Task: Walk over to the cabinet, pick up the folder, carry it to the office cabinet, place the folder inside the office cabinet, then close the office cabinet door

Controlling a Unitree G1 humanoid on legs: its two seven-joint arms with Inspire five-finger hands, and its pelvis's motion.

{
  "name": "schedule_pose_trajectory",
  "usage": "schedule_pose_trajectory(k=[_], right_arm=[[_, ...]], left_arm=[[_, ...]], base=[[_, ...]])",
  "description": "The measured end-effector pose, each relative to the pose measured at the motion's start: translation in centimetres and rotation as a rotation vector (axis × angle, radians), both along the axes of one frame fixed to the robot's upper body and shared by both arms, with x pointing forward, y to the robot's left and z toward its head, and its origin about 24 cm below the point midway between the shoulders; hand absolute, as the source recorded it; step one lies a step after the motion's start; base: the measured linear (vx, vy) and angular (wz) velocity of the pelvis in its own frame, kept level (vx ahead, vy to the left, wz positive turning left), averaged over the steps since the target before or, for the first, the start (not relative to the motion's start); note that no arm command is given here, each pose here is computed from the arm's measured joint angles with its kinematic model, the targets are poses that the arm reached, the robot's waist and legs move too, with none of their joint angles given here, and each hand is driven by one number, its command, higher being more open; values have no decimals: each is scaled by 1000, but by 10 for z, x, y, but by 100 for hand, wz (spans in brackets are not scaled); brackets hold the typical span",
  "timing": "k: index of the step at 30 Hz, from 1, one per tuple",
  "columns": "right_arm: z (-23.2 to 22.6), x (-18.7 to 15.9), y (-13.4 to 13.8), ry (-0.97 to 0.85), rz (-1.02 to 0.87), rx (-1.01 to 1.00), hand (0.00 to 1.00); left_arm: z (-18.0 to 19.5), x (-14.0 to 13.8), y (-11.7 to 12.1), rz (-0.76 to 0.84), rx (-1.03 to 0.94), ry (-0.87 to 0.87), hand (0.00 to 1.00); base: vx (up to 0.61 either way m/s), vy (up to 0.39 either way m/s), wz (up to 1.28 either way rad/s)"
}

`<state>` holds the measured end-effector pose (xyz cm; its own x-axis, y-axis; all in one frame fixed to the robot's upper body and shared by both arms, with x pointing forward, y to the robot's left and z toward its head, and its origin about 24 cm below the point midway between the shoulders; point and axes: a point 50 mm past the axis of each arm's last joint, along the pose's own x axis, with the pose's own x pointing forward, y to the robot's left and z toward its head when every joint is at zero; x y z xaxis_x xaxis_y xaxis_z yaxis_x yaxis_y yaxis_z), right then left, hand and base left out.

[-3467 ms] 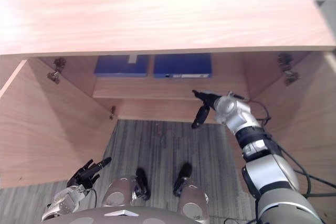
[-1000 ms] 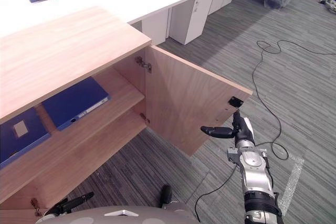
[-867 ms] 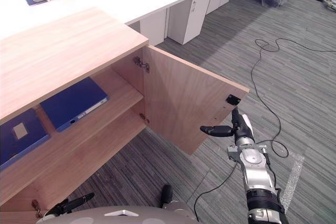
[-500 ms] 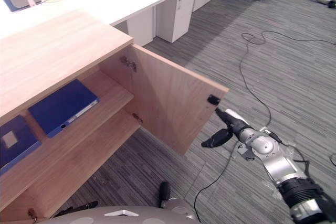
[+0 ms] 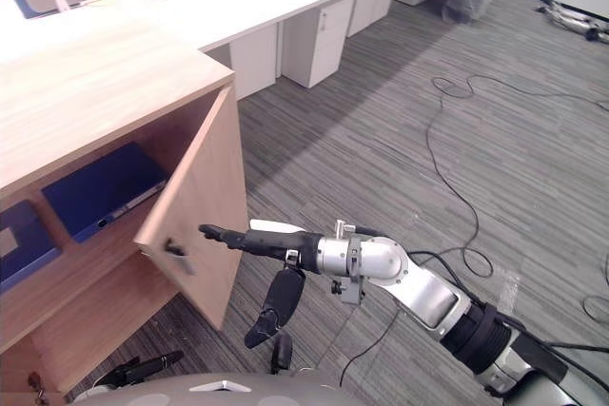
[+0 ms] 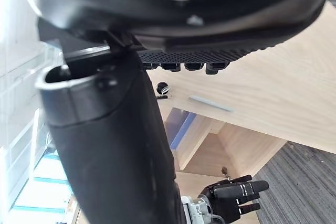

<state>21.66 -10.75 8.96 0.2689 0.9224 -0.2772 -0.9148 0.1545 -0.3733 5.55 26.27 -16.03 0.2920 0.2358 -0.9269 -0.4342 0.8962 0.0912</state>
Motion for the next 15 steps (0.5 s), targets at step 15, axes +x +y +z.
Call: schedule_pose_trajectory(k=[15], right_arm=[[-116, -19, 29, 273, -190, -125, 100]], left_arm=[[-7, -2, -21, 43, -12, 27, 100]], base=[[34, 215, 26]])
